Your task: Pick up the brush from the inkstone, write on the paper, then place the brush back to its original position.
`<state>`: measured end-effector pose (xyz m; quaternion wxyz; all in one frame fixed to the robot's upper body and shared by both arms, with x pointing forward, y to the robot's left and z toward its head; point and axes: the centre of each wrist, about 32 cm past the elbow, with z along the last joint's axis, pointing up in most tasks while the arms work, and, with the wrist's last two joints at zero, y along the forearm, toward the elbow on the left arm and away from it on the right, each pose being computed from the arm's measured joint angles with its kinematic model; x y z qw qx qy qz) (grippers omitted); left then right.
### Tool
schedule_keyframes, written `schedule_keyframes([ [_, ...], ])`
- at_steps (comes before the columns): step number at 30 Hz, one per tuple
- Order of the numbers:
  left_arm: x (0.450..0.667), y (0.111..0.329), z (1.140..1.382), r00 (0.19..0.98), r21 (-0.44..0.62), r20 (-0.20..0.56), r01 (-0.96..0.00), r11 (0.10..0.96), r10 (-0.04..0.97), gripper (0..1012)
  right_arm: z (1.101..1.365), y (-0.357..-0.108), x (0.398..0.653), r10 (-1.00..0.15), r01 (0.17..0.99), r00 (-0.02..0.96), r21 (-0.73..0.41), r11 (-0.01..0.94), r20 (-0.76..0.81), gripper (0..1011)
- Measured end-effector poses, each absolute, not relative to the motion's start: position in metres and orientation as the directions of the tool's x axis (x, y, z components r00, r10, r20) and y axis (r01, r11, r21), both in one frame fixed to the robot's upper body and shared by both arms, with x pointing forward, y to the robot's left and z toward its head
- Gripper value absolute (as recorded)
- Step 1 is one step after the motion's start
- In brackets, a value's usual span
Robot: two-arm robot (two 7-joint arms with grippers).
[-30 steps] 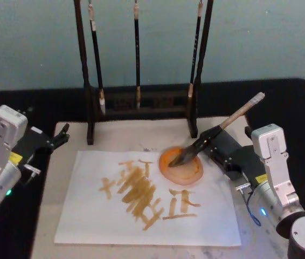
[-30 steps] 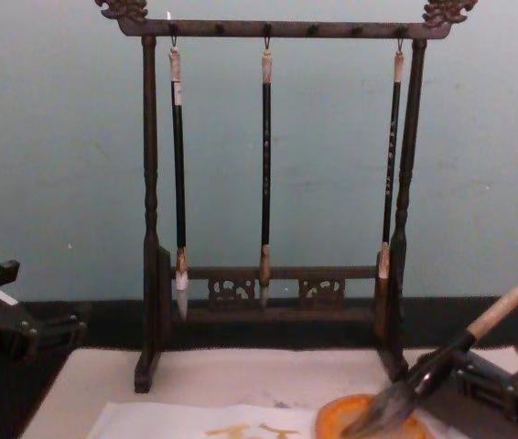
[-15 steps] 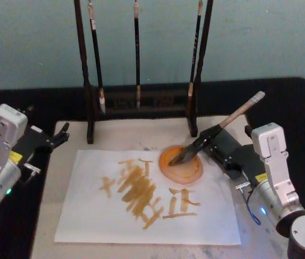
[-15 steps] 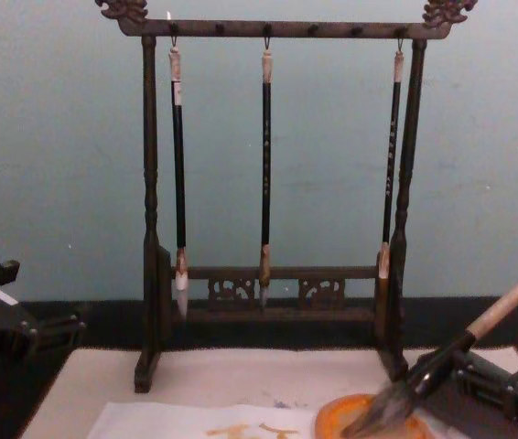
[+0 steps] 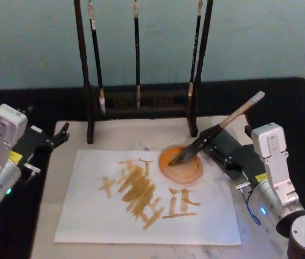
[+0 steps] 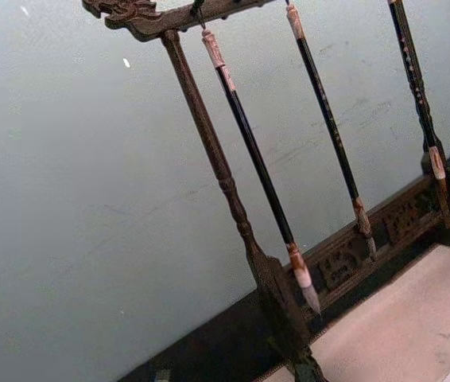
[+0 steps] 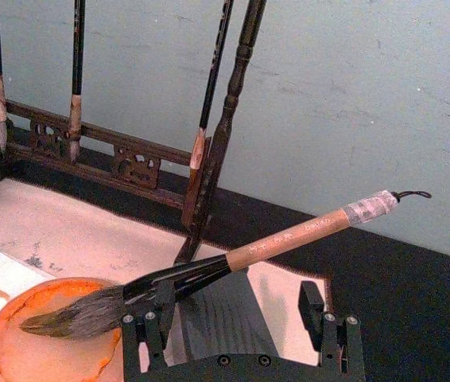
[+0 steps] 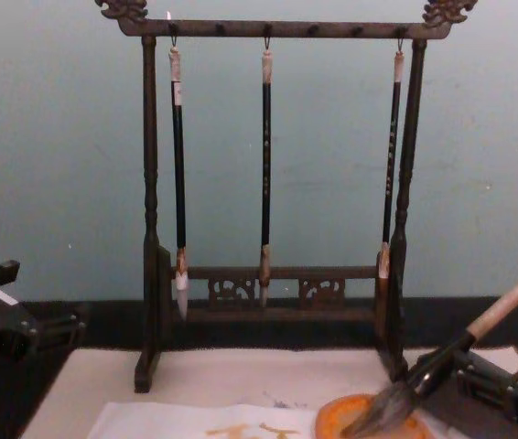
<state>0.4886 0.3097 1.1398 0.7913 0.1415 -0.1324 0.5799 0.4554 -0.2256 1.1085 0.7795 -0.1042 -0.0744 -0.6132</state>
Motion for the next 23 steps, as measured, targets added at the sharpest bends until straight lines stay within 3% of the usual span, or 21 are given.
schedule_keyframes([
  [23,0.4886,0.3097,1.1398,0.292,0.07,0.374,-0.955,0.287,0.88,1009,1.1085,-0.2256,0.4553,-0.94,0.971,0.237,-0.071,0.226,0.244,1000],
])
